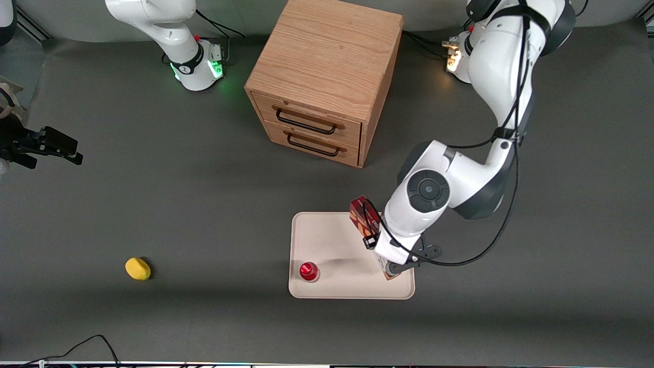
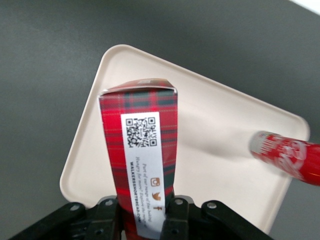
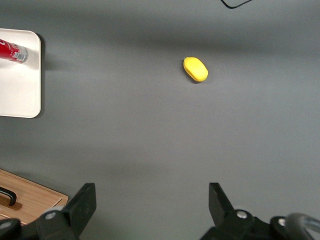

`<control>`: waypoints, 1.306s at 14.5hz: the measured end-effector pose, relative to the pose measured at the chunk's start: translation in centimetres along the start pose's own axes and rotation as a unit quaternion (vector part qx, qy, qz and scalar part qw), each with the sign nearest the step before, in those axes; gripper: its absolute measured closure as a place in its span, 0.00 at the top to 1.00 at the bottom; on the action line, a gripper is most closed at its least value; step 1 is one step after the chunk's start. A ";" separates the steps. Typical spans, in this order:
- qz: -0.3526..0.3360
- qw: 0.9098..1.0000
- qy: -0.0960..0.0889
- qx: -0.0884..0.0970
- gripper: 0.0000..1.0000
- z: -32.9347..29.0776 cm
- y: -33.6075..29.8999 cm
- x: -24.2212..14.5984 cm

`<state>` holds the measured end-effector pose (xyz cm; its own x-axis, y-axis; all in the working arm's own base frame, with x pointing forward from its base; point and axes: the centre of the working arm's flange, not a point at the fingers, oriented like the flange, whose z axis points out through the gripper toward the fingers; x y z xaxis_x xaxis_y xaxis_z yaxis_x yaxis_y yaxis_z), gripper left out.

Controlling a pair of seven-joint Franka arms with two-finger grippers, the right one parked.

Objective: Place red cookie box on tray
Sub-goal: 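Carry the upright box over the cream tray beside the red cylinder, then lower the box onto the tray and open the left gripper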

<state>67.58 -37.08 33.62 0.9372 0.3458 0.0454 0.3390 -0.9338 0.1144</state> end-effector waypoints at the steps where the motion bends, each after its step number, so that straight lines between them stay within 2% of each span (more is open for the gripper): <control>1: 0.010 1.000 0.000 0.006 0.26 1.5 -0.6 -0.1; 3: 0.031 0.999 -0.003 0.010 0.26 3.7 -1.9 0.1; 6: 0.039 0.999 0.007 0.000 0.26 5.7 -3.4 0.8; 14: 0.043 0.999 0.012 -0.007 0.26 7.7 -4.0 0.2; 19: 0.057 0.998 0.030 -0.014 0.25 9.5 -4.0 0.0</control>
<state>67.03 -34.21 23.75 0.9625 0.2440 0.1188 0.2283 -0.9646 0.1321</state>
